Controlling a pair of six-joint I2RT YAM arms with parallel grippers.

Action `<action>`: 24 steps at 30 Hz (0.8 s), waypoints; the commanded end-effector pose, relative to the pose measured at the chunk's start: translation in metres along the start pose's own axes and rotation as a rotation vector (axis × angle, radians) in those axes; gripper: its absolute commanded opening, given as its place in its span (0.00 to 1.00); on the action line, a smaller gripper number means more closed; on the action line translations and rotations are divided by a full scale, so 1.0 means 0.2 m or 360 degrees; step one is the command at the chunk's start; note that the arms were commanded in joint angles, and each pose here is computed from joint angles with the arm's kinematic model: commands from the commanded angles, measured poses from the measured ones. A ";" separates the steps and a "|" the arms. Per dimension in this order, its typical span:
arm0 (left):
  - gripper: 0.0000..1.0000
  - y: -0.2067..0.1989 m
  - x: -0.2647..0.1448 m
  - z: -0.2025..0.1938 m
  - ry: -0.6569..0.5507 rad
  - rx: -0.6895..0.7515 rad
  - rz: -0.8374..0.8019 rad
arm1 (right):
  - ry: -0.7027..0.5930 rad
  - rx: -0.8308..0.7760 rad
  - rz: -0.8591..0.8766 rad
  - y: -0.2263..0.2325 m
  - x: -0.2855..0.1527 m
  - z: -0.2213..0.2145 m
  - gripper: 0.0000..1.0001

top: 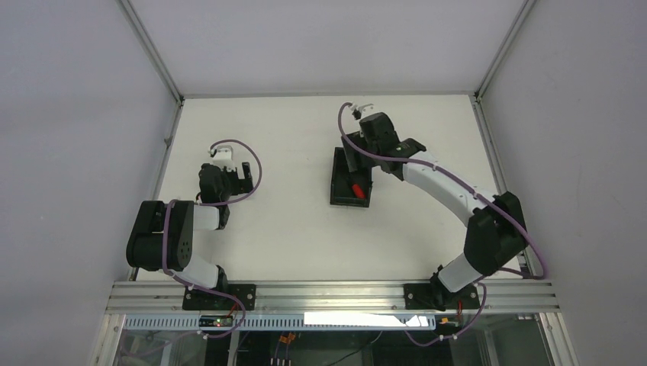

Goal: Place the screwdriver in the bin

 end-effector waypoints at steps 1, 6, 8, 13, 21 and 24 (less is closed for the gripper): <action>0.99 0.01 0.00 0.05 -0.0083 -0.0002 0.0001 | -0.0259 0.0257 -0.0236 -0.14 -0.18 0.12 0.99; 0.99 0.01 0.00 0.05 -0.0083 -0.0002 -0.0001 | -0.0213 0.0597 -0.0337 -0.44 -0.22 0.06 0.99; 0.99 0.01 0.00 0.05 -0.0082 -0.0002 0.0000 | -0.0181 0.0694 -0.0377 -0.55 -0.24 0.03 0.99; 0.99 0.01 0.00 0.05 -0.0082 -0.0002 0.0001 | -0.0103 0.0801 -0.0529 -0.76 -0.28 -0.03 0.99; 0.99 0.01 0.00 0.05 -0.0081 -0.0002 0.0002 | -0.0079 0.0779 -0.0631 -0.83 -0.29 -0.05 0.99; 0.99 0.01 0.00 0.05 -0.0082 -0.0002 0.0001 | -0.0057 0.0778 -0.0660 -0.84 -0.28 -0.07 0.99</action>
Point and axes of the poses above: each gripper's point midway between its finger pads, its own x axis out along the fingers, its own y axis along the line the jaws close on, z = x × y, the point moved 10 cm from there along -x, back along the fingers, and after that the axes turned 10 degrees about x, right-handed, at the moved point
